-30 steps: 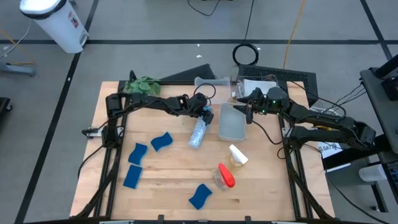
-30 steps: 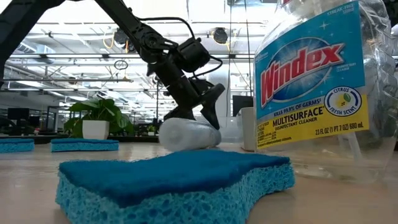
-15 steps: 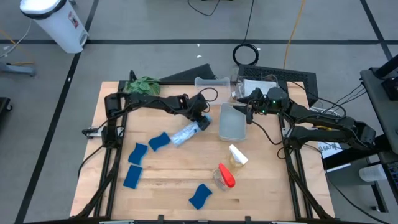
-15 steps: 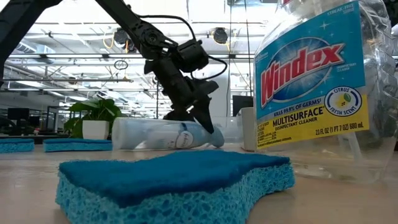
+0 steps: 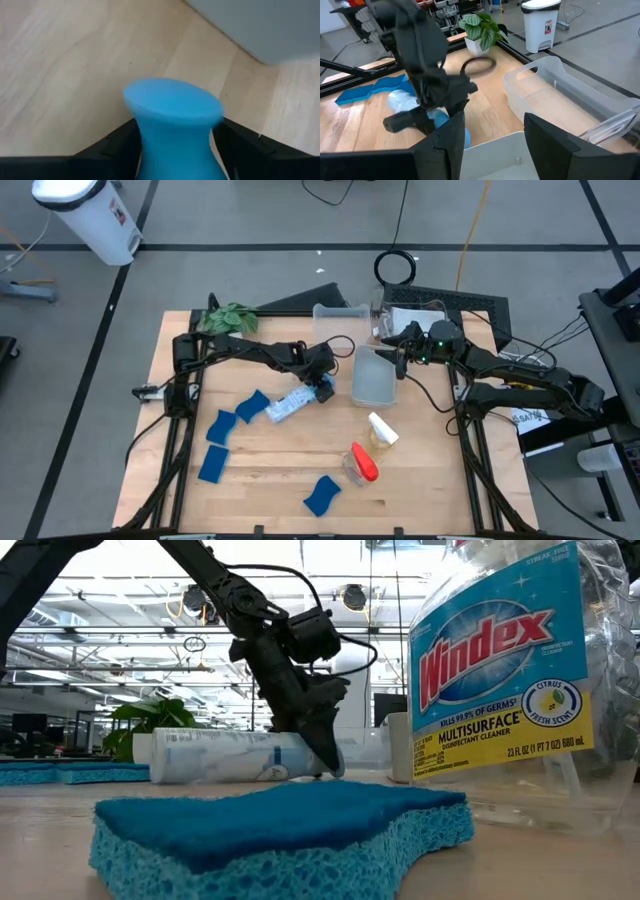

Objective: Pick & Place Kitchen Items
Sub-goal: Put the blue spray bottle into the white bin

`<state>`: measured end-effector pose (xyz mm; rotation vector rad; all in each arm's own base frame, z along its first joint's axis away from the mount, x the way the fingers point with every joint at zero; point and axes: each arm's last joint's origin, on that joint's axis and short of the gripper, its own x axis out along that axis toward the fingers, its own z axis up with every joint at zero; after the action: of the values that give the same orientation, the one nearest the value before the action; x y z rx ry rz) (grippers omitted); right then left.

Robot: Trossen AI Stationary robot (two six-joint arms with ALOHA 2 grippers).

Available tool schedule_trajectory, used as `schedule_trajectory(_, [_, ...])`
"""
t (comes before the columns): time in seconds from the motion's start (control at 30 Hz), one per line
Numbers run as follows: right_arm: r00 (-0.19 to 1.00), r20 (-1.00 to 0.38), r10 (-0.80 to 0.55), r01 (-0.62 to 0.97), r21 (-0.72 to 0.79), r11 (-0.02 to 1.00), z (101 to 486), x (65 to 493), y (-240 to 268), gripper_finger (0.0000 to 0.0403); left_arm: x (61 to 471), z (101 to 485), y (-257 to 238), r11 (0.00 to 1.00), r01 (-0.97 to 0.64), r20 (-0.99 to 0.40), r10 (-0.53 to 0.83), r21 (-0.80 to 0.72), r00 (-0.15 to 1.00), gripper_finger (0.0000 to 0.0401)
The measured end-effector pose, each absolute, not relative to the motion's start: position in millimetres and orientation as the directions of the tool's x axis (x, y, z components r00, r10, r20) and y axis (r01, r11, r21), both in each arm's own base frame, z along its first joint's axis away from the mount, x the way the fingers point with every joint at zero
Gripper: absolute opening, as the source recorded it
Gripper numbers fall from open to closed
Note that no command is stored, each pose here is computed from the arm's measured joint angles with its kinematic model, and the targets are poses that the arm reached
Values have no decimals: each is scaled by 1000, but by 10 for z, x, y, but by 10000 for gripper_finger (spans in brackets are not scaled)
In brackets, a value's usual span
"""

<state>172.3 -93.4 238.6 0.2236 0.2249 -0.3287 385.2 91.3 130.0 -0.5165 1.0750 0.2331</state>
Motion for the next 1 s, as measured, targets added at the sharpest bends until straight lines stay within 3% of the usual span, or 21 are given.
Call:
schedule_trajectory(0.13, [922,-254,-293,343,180,922,2385,1723,-935,171,3858,1320,910,876,-405,-886,-53,-263,460,274])
schedule_trajectory(0.23, [922,-254,-293,342,180,922,2385,1724,-935,171,3862,1323,915,881,-397,-885,-47,-255,464,277])
schedule_trajectory(0.43, [922,-254,-293,343,179,922,2385,1723,-935,171,3865,1345,920,879,-389,-876,-64,-276,477,212])
schedule_trajectory(0.63, [922,-254,-294,343,176,923,2385,1723,-935,171,3884,1479,934,887,-403,-895,-24,-225,446,205])
schedule_trajectory(0.87, [921,-254,-294,343,176,923,2385,1723,-935,171,3937,2242,935,929,-370,-833,189,-21,520,187])
schedule_trajectory(1.0, [921,-255,-295,344,176,923,2384,1723,-935,171,3814,2856,893,929,-349,-664,339,124,666,178])
